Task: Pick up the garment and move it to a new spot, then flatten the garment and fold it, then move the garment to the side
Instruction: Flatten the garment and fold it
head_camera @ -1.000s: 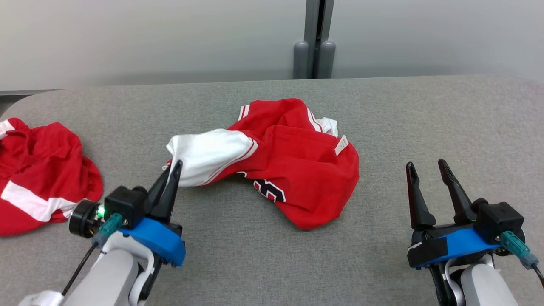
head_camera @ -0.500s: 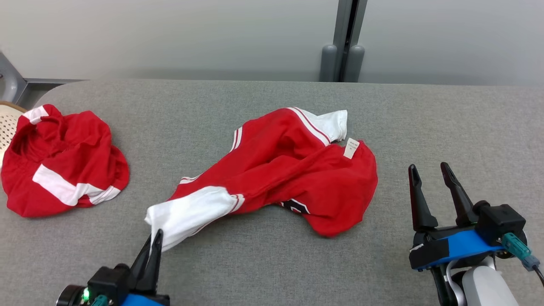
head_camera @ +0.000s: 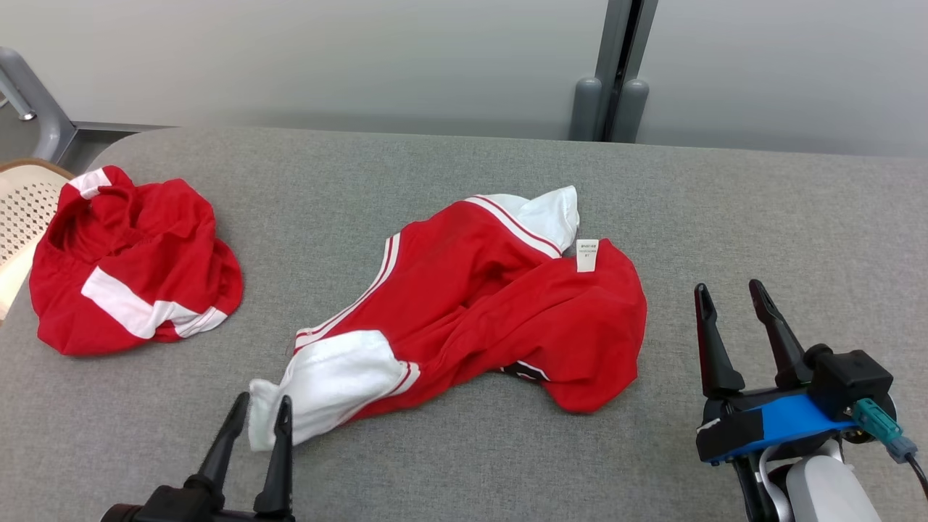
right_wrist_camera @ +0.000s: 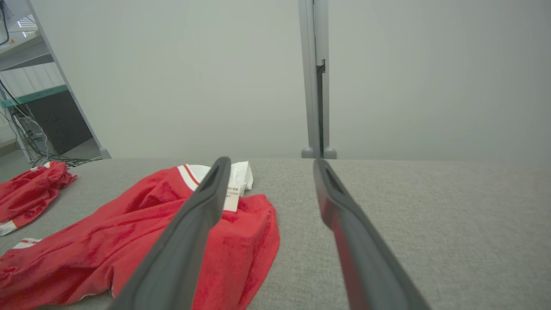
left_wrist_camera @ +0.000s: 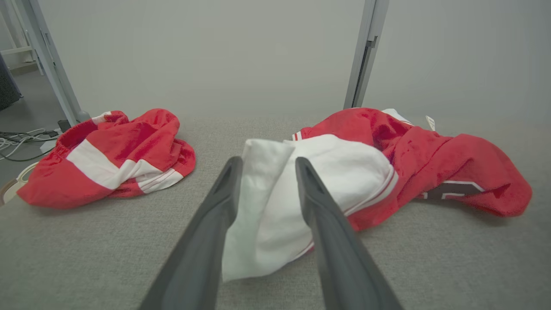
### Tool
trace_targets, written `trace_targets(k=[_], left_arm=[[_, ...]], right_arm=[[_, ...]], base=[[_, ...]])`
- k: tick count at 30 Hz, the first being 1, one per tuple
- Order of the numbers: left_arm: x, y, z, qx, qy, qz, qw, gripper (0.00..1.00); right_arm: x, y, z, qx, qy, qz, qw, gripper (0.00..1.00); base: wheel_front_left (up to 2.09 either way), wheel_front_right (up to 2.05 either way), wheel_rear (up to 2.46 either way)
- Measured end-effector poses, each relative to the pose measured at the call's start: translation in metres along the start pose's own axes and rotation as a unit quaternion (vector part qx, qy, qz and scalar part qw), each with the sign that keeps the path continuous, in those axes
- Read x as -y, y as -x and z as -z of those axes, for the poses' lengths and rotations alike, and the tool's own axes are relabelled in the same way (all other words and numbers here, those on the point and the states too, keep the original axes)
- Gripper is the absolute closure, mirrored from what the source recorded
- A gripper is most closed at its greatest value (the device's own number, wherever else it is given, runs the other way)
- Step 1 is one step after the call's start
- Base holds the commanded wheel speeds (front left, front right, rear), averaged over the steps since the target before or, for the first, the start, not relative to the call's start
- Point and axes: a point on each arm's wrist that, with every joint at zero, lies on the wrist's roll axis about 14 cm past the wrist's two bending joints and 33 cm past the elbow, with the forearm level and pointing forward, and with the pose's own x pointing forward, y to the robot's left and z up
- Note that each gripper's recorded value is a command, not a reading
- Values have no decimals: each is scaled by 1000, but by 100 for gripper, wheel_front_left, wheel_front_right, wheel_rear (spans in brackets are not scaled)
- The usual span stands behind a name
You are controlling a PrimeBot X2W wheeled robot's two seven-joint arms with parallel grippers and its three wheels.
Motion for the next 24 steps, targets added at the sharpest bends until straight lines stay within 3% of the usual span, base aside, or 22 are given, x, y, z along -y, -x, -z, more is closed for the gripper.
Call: trace_targets(k=[10, 24], left_arm=[[11, -20, -48, 82, 7, 10, 997, 0], [11, -68, -71, 113, -1, 14, 993, 0]], right_arm=[[10, 9, -9, 10, 3, 15, 1000, 0], [49, 39, -23, 23, 12, 76, 997, 0]], base=[[0, 0, 0], [0, 0, 0]])
